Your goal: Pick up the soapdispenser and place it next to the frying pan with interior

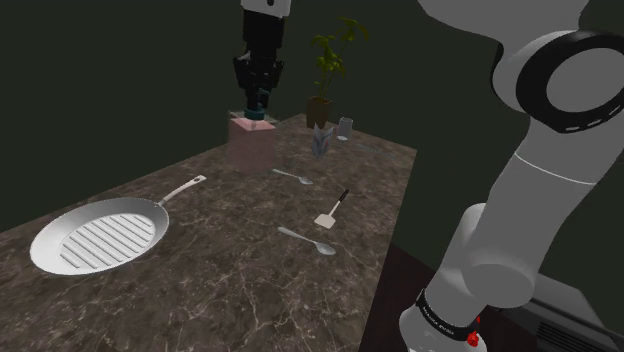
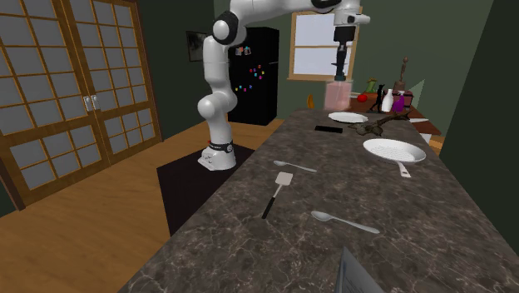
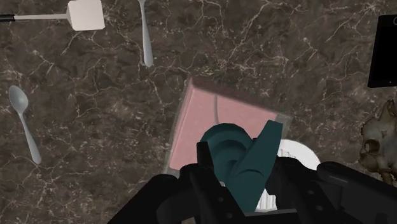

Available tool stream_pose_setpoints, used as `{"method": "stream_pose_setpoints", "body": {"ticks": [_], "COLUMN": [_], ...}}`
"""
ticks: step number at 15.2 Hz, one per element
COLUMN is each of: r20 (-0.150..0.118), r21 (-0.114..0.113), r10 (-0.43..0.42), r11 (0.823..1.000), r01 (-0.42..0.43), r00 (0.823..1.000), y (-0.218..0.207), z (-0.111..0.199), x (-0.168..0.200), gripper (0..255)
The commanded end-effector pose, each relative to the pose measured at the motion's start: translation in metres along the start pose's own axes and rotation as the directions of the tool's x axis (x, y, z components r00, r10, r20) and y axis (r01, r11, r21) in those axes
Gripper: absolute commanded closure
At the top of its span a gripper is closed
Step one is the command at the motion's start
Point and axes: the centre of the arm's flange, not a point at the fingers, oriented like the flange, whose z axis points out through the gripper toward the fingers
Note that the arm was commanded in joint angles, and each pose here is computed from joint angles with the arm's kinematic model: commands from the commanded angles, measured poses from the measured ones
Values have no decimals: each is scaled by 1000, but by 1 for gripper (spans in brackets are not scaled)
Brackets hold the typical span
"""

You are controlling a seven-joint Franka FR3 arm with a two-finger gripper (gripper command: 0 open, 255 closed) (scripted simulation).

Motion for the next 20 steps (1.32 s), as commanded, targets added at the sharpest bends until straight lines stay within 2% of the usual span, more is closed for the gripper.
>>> {"method": "stream_pose_setpoints", "body": {"ticks": [1, 20], "r20": [-1, -1], "r21": [1, 1], "r10": [2, 2], "r11": [1000, 1000], "r01": [-2, -2], "r00": [1000, 1000], "y": [-25, -21], "z": [1, 102], "x": [19, 18], "gripper": [255, 255]}}
